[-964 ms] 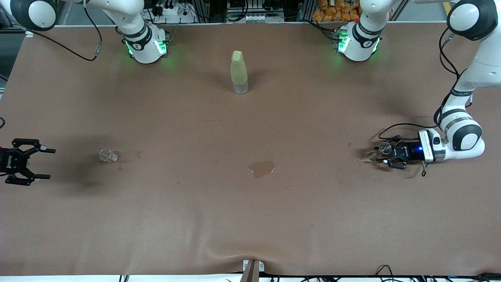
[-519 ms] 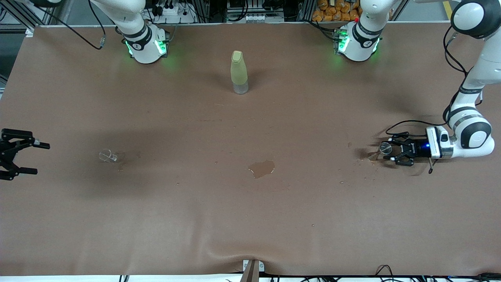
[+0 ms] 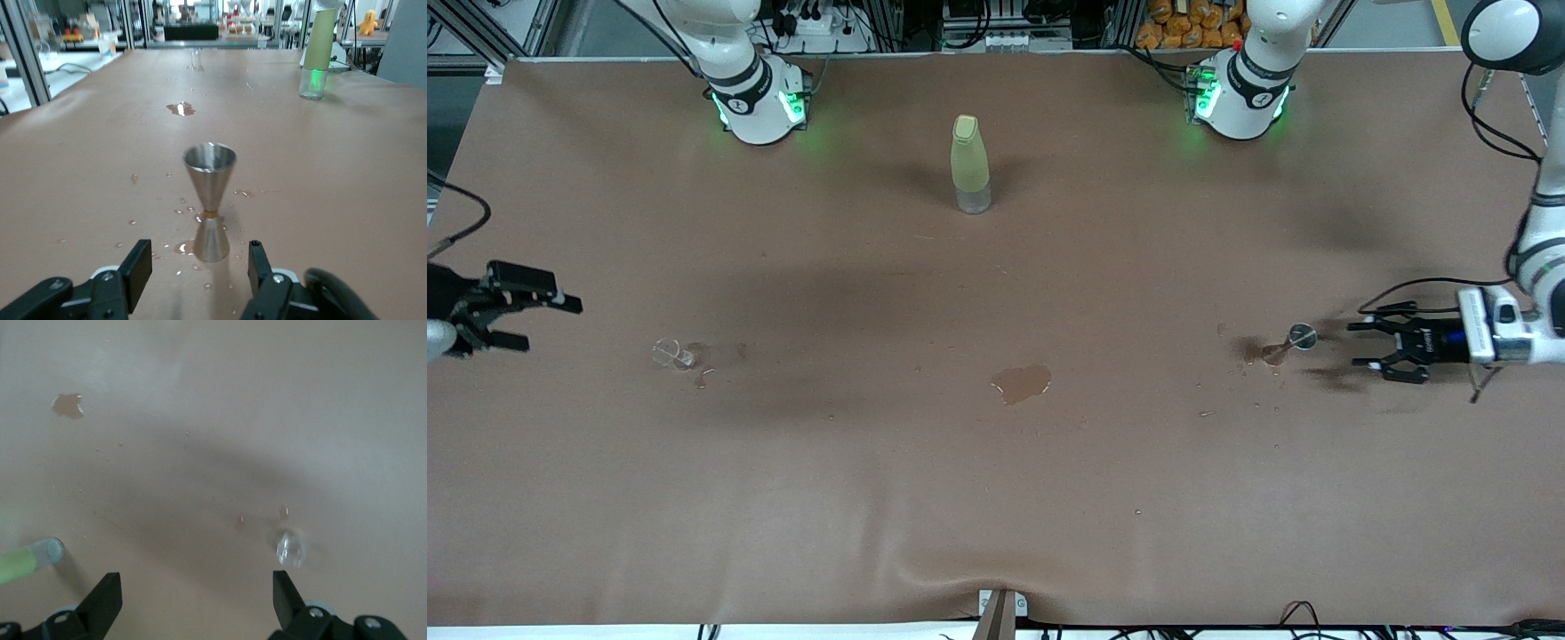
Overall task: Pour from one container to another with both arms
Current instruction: 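Open both grippers and withdraw them from the beaker and jigger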
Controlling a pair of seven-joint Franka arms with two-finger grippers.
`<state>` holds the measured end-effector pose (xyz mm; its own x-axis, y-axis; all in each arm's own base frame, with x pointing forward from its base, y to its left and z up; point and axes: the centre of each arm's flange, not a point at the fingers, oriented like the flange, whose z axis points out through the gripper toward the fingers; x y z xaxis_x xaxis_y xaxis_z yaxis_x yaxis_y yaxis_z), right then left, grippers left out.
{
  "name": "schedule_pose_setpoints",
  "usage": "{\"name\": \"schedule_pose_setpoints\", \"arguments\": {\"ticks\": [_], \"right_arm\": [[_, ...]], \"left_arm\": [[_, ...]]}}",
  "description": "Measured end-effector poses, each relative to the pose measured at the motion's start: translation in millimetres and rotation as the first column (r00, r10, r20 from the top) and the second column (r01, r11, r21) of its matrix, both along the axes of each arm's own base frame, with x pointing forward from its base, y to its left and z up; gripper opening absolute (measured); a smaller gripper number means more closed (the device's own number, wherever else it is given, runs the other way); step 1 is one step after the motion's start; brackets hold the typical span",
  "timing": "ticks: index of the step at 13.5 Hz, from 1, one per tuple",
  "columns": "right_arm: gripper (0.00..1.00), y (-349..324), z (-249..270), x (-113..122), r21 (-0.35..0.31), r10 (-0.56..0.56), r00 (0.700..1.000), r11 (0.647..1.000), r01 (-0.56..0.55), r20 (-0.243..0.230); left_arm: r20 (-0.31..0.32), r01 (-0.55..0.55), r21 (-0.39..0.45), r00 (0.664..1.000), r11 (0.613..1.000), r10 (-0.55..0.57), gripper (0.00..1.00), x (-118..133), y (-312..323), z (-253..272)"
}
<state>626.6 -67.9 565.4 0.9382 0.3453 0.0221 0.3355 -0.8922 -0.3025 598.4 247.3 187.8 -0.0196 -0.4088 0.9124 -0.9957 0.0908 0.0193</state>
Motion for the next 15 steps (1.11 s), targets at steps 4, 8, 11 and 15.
{"name": "schedule_pose_setpoints", "arguments": {"ticks": [4, 8, 11, 15], "right_arm": [[1.00, -7.4, 21.5, -35.3, -0.143, -0.255, 0.966, 0.958, 0.248, -0.035], [1.00, -28.2, 6.6, -49.9, -0.166, -0.435, 0.900, 0.885, 0.435, 0.042], [1.00, -18.0, 0.5, -61.7, -0.285, -0.409, 0.912, 0.869, 0.404, 0.047], [1.00, -16.4, 3.1, -62.5, -0.319, -0.406, 0.912, 0.858, 0.403, 0.061]], "left_arm": [[-0.109, -0.036, 0.044, 0.993, 0.998, 0.041, 0.67, 33.4, -23.0, 69.5], [-0.183, -0.034, 0.112, 0.982, 0.993, 0.054, 0.70, 52.4, -64.7, 133.7], [-0.236, 0.002, 0.243, 0.970, 0.970, 0.058, 0.95, 63.5, -112.4, 180.2], [-0.316, -0.047, 0.452, 0.925, 0.891, 0.209, 1.00, 65.0, -140.6, 227.1]]}}
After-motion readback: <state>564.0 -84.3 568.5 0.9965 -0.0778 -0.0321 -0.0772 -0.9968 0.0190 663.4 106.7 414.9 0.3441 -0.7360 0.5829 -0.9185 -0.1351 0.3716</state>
